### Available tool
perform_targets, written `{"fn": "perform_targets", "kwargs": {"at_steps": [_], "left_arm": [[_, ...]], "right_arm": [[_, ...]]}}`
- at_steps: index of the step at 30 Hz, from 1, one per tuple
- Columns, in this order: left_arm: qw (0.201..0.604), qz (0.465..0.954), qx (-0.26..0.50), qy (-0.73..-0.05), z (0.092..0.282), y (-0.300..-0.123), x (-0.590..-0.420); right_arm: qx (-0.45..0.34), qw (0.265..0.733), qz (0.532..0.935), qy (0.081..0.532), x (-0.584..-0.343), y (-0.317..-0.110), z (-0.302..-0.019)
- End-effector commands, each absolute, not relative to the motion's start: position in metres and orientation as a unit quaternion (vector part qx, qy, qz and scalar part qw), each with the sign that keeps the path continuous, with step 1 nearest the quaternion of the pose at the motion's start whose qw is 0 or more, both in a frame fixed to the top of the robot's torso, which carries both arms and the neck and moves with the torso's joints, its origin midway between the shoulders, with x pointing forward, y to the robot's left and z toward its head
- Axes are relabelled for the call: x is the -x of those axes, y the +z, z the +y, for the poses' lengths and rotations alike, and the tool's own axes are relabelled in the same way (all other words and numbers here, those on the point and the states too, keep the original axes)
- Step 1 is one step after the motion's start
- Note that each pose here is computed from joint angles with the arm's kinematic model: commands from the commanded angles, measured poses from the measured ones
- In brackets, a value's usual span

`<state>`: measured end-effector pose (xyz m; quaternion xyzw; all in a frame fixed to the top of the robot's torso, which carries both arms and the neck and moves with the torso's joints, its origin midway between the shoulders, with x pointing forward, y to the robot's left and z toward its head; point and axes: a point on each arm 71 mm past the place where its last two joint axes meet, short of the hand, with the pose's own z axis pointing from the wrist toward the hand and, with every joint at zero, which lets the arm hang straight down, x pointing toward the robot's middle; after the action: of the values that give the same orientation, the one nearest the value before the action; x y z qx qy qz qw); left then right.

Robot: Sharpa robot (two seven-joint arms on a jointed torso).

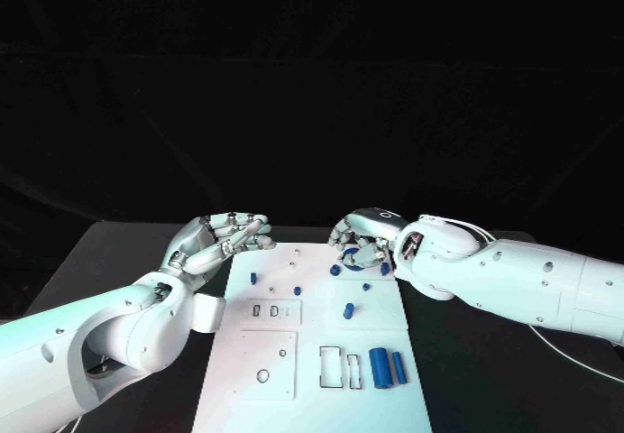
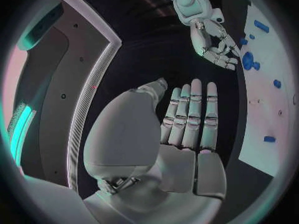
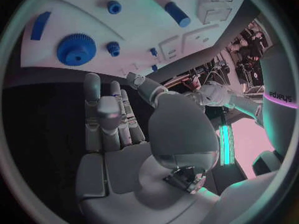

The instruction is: Assemble the parts on the task board

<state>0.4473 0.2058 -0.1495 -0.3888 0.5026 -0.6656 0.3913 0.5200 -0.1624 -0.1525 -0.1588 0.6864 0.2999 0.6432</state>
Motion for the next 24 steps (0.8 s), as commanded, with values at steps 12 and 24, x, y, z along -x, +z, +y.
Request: {"fn": "perform_targets", "kwargs": {"at_steps": [12,24], "left_arm": [[0.389,0.492,0.403,-0.667,0.2083,-0.1464,-0.4496],[0.392,0.487,0.409,-0.664,0.2109,-0.1466,-0.4508]], "right_arm": [[0.212,0.629,0.710,0.236,-0.5222,-0.1619,-0.1563],[0.216,0.619,0.719,0.229,-0.5220,-0.1667,-0.1579]]}}
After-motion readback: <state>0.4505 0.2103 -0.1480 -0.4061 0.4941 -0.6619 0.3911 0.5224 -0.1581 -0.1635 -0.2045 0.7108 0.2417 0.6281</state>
